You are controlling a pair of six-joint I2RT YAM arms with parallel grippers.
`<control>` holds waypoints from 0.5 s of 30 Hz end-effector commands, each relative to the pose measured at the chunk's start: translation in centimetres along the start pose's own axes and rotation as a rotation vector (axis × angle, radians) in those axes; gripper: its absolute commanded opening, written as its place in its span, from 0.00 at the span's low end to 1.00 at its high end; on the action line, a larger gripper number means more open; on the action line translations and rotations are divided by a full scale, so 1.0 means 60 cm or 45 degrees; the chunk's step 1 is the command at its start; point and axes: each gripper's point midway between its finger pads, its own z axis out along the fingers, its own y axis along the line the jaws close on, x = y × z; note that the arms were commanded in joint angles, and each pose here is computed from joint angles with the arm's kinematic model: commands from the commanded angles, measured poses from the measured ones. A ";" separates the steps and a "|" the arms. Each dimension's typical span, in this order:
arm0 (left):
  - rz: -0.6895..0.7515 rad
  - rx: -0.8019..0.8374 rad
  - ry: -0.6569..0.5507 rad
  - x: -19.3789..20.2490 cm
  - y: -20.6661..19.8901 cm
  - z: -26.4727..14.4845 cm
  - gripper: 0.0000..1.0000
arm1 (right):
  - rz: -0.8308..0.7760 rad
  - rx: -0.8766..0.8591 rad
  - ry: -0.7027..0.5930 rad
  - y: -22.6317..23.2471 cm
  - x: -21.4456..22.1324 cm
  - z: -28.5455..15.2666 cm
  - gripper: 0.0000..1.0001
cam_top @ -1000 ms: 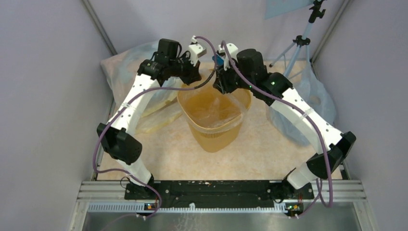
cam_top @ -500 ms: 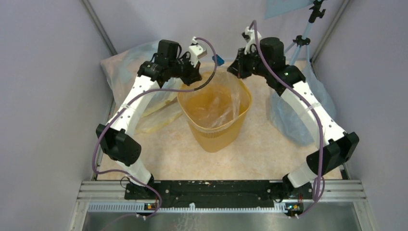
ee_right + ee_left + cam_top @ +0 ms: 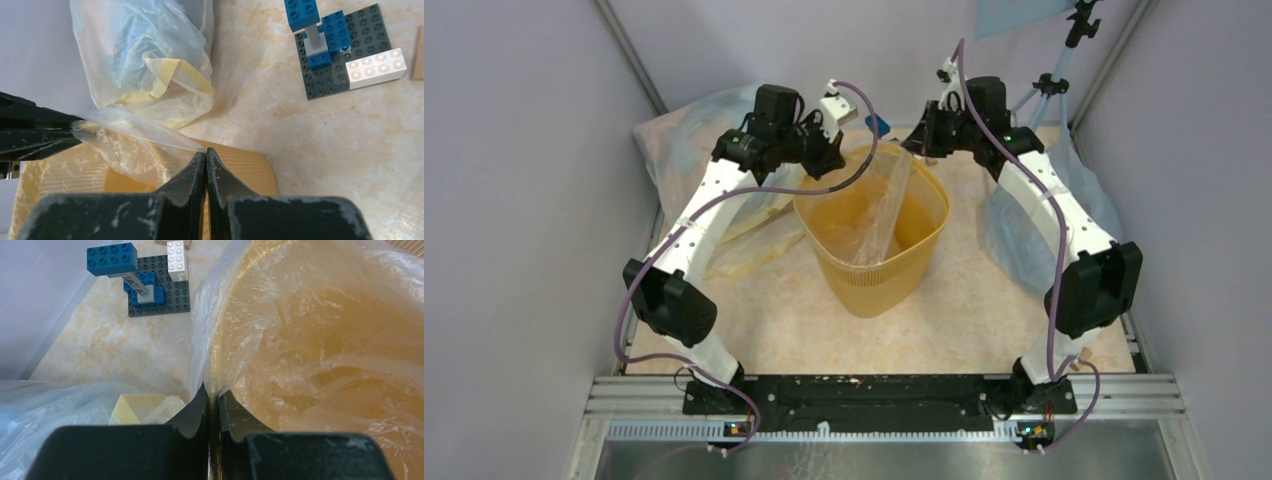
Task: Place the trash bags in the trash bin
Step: Place the trash bag in the trash bin.
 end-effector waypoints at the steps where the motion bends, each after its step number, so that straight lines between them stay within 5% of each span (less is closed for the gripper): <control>1: 0.075 0.030 -0.007 -0.005 -0.023 -0.013 0.00 | 0.019 -0.007 -0.090 -0.006 -0.044 0.005 0.02; 15: 0.067 -0.065 0.046 0.006 -0.005 -0.018 0.00 | 0.017 0.234 0.050 -0.064 0.005 -0.044 0.00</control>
